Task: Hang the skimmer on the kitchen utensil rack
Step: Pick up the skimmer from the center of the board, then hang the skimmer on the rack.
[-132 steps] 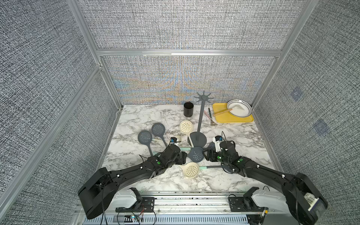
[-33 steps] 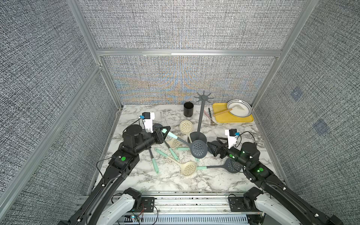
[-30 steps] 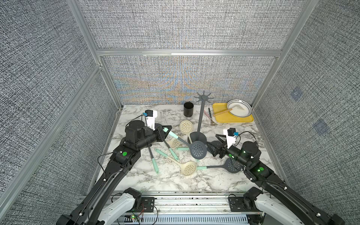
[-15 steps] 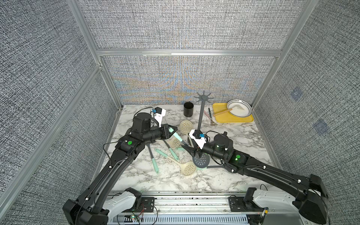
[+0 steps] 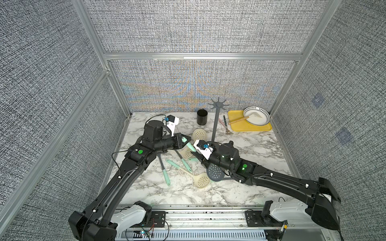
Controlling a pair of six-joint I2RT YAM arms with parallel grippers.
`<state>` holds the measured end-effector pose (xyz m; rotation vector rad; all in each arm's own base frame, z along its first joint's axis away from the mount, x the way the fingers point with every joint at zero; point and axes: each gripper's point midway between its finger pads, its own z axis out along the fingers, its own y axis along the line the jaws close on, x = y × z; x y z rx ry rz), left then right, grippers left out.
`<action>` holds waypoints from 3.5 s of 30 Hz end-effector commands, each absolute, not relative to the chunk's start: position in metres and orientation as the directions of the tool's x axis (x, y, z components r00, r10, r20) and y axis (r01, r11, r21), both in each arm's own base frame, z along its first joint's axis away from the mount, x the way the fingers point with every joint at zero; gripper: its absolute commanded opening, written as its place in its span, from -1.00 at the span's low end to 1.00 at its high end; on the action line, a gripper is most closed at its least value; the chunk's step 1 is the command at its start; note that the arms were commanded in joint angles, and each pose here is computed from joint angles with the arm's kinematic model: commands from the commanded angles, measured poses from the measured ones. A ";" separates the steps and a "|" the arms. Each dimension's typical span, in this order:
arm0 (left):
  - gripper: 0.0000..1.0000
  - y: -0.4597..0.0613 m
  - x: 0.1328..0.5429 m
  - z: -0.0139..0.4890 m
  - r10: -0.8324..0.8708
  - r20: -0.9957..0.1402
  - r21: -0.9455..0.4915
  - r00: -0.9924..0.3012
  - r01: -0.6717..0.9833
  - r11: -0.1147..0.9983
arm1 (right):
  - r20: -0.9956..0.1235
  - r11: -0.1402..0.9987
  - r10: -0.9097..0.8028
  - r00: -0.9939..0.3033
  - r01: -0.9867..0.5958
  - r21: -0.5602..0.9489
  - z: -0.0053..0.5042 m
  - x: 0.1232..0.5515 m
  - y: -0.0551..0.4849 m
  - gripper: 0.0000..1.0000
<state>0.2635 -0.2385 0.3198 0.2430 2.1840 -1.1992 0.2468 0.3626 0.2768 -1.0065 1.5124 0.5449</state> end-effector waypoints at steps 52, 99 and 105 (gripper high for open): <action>0.65 -0.368 0.366 0.335 -0.036 -0.931 -0.320 -0.363 0.766 0.557 | -0.997 0.848 -0.057 -0.052 -0.529 -0.021 0.354 0.311 0.188 -1.00; 0.51 -0.382 0.375 0.326 -0.001 -0.931 -0.299 -0.366 0.759 0.579 | -0.996 0.883 -0.053 -0.071 -0.468 -0.013 0.361 0.328 0.184 -1.00; 0.45 -0.383 0.379 0.324 0.004 -0.930 -0.295 -0.366 0.756 0.584 | -0.994 0.886 -0.059 -0.093 -0.464 -0.009 0.353 0.332 0.186 -1.00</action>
